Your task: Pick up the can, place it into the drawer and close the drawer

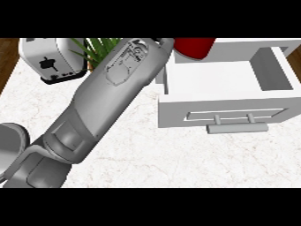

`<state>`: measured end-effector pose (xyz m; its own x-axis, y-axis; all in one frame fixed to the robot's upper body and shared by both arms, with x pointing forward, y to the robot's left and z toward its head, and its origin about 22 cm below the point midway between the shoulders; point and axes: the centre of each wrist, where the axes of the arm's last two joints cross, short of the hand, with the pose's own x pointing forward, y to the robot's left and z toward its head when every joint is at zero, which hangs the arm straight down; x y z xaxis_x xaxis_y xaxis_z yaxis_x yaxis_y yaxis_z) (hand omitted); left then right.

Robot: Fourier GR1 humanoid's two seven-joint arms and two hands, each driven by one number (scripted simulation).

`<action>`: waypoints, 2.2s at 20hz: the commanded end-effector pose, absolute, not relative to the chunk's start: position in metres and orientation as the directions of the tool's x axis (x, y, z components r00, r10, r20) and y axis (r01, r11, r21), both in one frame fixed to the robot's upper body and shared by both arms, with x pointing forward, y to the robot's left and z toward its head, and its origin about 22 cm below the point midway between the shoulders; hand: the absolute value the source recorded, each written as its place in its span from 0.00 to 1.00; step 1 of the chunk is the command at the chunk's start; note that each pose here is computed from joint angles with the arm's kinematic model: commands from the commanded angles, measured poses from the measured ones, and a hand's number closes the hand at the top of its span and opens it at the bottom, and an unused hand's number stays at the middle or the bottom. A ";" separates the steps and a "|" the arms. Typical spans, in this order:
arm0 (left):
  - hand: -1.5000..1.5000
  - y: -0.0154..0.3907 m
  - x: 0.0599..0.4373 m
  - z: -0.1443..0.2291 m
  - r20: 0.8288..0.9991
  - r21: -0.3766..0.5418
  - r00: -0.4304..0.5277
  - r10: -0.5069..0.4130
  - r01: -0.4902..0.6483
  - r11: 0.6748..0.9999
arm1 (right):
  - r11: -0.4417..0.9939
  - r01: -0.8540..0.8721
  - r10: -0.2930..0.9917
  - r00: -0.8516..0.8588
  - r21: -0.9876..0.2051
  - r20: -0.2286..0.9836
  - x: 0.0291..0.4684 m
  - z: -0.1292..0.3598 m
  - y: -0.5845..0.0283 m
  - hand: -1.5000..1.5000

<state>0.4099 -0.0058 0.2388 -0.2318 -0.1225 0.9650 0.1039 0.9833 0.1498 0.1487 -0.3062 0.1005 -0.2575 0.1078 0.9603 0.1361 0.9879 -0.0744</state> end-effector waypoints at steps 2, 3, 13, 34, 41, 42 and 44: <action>1.00 -0.021 0.413 0.246 0.964 0.178 -0.218 -0.153 0.101 0.979 | 0.990 0.123 0.096 -0.268 -0.065 0.958 0.156 0.099 -0.288 0.00; 1.00 -0.027 0.410 0.260 0.962 0.180 -0.226 -0.155 0.094 0.979 | 0.989 0.123 0.109 -0.248 -0.080 0.963 0.158 0.105 -0.295 0.00; 1.00 -0.022 0.424 0.228 0.956 0.235 -0.193 -0.219 0.067 0.970 | 0.989 0.113 0.125 -0.274 -0.097 0.954 0.172 0.106 -0.296 0.00; 0.00 -0.011 0.427 0.175 0.913 0.345 -0.207 -0.352 -0.072 0.936 | 0.991 0.083 0.120 -0.274 -0.101 0.954 0.190 0.113 -0.292 0.00; 0.00 -0.001 0.428 0.152 0.906 0.346 -0.211 -0.368 -0.136 0.929 | 0.994 0.050 0.107 -0.303 -0.096 0.947 0.191 0.110 -0.286 0.00; 0.00 -0.006 0.428 0.162 0.910 0.342 -0.200 -0.363 -0.132 0.930 | 0.992 0.064 0.119 -0.318 -0.104 0.941 0.182 0.118 -0.295 0.00; 0.00 0.002 0.428 0.145 0.914 0.325 -0.205 -0.349 -0.144 0.935 | 0.993 0.074 0.113 -0.326 -0.094 0.939 0.182 0.116 -0.291 0.00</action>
<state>0.4281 -0.0058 0.1630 -0.2103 -0.3436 0.9153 -0.1133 0.9385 0.3263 0.1843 -0.2920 0.1151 -0.3117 0.1132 0.9434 0.0686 0.9930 -0.0964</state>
